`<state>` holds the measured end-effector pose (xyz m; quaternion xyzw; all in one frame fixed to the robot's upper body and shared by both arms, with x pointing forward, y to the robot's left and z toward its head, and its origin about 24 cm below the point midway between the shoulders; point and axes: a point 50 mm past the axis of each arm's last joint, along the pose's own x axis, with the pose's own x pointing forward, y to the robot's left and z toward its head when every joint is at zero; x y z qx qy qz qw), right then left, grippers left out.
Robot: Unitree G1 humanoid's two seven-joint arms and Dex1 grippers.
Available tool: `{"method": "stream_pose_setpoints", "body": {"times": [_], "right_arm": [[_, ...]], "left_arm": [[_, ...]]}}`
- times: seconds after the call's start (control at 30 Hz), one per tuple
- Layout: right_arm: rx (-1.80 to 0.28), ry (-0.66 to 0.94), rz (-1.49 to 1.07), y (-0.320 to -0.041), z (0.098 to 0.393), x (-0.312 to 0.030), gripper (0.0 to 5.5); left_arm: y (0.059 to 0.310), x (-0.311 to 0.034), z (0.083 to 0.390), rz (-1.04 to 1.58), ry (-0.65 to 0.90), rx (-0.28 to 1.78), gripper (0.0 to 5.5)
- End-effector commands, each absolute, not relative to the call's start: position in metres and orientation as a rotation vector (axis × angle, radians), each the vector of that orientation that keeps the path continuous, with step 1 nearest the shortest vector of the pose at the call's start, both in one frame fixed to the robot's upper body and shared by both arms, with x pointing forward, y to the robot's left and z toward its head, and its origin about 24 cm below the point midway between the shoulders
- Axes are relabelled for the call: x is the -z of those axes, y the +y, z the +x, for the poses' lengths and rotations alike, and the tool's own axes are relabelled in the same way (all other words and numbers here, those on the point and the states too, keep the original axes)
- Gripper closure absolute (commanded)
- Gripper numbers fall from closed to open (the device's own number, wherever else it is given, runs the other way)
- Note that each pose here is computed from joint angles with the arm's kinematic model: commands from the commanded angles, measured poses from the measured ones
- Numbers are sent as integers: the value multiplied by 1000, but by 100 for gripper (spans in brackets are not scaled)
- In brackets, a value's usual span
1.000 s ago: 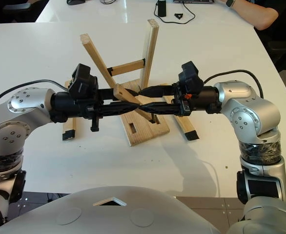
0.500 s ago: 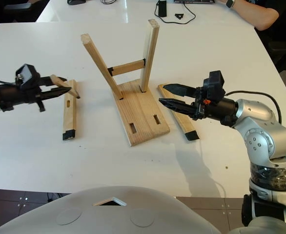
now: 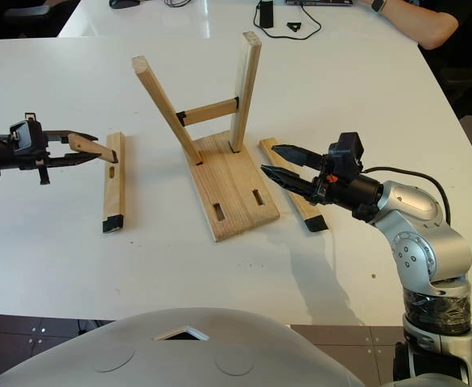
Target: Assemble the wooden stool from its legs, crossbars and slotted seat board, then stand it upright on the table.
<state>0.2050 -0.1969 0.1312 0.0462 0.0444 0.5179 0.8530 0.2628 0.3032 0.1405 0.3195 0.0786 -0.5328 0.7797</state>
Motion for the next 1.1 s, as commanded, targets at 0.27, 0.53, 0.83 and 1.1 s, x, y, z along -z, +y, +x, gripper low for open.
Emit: {"method": "stream_pose_setpoints", "body": {"times": [0.27,0.53,0.83,1.1], "right_arm": [[-1080,167,9,-199,206,-119,320],[-1069,192,-37,-202,205,-113,320],[-1063,200,-69,-203,207,-111,320],[-1069,219,-99,-202,208,-108,320]], "left_arm": [[316,-125,257,617,244,1097,422],[316,-110,233,524,406,1182,422],[311,-95,211,495,618,1300,422],[293,-91,218,406,598,1316,422]]}}
